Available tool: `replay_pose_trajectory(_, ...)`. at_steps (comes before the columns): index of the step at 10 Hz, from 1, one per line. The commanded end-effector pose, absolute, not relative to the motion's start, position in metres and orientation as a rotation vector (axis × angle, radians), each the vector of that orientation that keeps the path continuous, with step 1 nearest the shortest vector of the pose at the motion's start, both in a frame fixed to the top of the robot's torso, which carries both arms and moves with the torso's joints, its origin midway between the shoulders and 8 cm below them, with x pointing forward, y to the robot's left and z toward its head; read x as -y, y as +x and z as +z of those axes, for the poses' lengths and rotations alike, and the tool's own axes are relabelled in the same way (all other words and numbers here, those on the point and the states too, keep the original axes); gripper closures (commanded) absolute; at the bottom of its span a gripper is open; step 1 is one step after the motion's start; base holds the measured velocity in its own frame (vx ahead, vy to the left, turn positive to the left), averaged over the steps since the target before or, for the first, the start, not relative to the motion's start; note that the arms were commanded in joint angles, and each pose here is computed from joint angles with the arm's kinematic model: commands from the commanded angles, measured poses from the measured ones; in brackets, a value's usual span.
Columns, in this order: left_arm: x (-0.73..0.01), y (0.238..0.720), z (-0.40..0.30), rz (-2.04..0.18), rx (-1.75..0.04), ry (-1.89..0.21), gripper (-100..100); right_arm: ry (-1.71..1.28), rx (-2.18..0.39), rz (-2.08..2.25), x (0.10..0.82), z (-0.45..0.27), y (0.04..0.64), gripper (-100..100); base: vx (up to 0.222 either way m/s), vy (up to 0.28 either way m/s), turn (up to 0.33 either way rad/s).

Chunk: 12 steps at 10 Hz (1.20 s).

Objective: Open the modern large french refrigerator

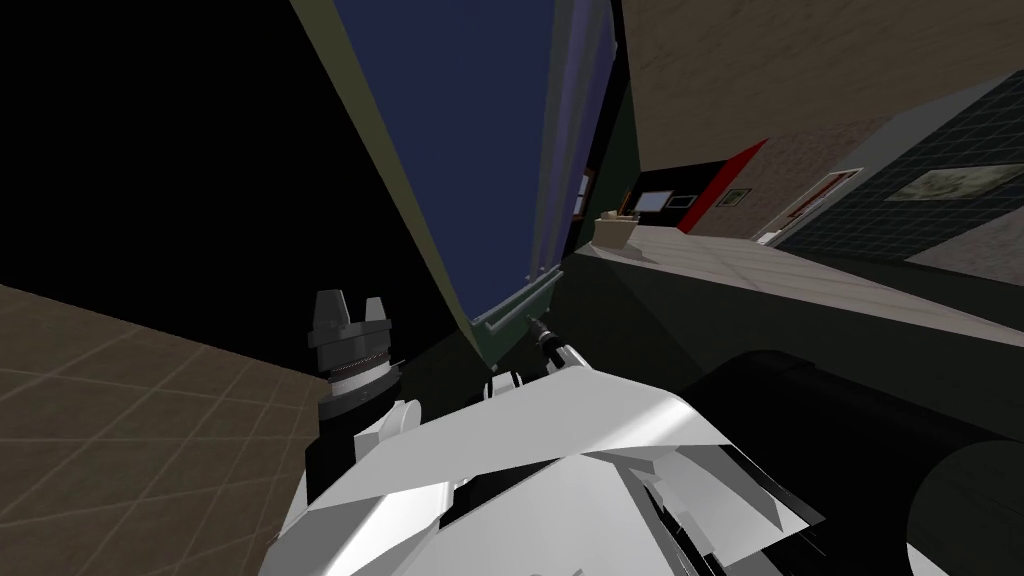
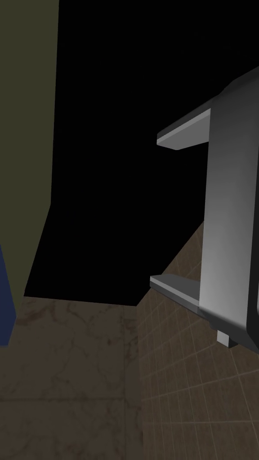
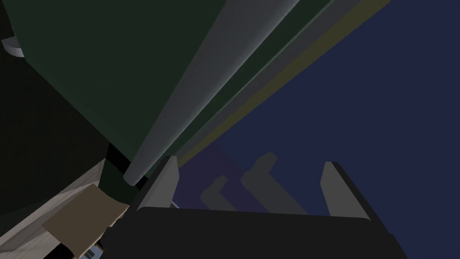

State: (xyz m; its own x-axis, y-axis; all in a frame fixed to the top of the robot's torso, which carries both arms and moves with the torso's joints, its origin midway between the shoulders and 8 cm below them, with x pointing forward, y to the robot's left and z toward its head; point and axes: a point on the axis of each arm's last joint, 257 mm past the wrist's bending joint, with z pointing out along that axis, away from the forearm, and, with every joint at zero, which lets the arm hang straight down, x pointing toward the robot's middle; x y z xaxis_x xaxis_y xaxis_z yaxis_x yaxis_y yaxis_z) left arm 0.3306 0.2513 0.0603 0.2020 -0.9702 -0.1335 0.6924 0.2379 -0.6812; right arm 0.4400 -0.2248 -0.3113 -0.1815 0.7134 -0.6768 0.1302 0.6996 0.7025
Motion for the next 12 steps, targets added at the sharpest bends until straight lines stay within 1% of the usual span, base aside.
replay_pose_trajectory(1, -0.251, 0.331, 0.060, -1.243, -0.618, -0.543, 0, 0.664, -1.800, 0.480, 0.230, -0.351, 0.436, -100, -0.043, 0.105, 0.074)
replay_pose_trajectory(5, -0.251, 0.331, 0.060, -1.243, -0.618, -0.543, 0, 0.621, -1.909, 0.309, 0.245, -0.397, 0.423, -100, -0.026, 0.051, 0.035)
replay_pose_trajectory(10, -0.251, 0.331, 0.060, -1.243, -0.618, -0.543, 0, 0.505, -2.055, 0.031, 0.267, -0.455, 0.405, -100, -0.036, 0.084, 0.069)
replay_pose_trajectory(12, -0.251, 0.331, 0.060, -1.243, -0.618, -0.543, 0, 0.462, -2.082, -0.068, 0.276, -0.466, 0.401, -100, -0.024, 0.070, 0.068)
